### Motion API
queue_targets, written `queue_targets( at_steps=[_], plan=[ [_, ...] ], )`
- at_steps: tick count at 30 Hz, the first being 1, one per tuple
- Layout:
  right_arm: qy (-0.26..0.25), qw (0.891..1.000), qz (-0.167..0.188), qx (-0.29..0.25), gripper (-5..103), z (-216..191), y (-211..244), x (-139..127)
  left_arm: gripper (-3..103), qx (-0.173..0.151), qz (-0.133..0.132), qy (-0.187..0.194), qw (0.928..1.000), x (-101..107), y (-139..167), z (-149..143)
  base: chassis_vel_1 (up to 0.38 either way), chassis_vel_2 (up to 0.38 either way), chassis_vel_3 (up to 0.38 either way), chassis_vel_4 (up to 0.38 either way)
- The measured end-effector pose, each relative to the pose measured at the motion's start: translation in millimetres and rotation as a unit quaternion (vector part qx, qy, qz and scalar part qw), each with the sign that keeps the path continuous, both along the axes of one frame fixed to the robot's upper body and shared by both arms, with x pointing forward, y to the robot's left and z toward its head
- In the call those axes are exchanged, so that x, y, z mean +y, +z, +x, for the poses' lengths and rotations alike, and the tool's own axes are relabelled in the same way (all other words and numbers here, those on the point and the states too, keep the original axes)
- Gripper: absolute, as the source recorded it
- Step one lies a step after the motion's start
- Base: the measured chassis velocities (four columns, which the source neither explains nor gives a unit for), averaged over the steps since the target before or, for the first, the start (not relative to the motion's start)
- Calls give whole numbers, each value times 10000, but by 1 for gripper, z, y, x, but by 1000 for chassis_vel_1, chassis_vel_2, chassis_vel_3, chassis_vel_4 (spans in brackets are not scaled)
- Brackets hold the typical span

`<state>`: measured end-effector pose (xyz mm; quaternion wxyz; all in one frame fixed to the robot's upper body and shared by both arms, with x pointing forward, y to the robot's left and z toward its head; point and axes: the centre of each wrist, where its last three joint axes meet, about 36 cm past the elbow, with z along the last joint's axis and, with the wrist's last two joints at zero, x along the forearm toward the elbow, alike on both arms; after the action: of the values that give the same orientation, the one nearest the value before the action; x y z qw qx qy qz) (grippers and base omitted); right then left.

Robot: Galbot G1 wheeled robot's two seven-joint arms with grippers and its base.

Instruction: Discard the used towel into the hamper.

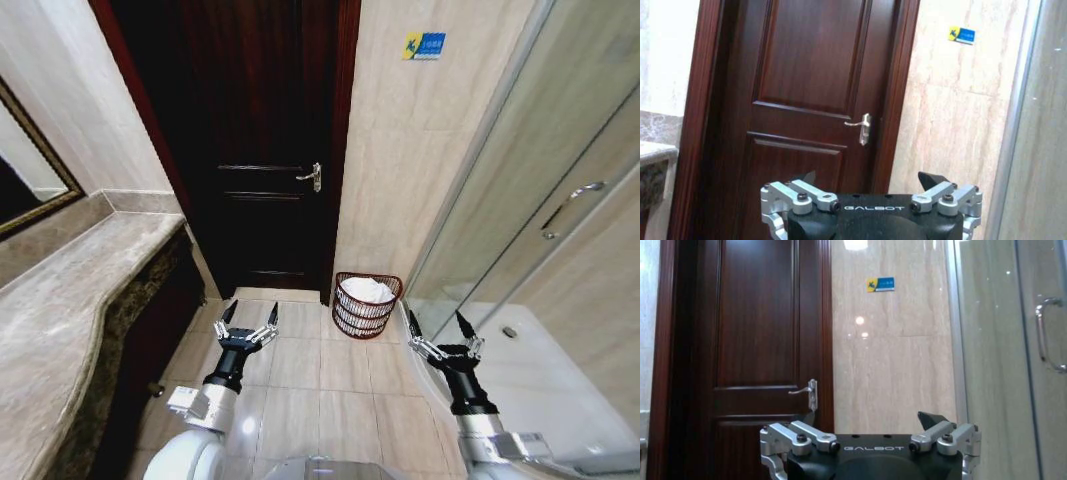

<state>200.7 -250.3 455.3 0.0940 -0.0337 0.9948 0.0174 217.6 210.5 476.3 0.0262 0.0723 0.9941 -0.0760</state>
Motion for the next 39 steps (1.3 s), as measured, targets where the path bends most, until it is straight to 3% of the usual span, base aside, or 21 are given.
queue_targets(
  at_steps=[39],
  plan=[
    [0, 10000, 0, 0, 100, 0, 0, 0, 100, 0, 0, 0, 10000, 0, 0, 0, 109, -106, -105, 114]
  ],
)
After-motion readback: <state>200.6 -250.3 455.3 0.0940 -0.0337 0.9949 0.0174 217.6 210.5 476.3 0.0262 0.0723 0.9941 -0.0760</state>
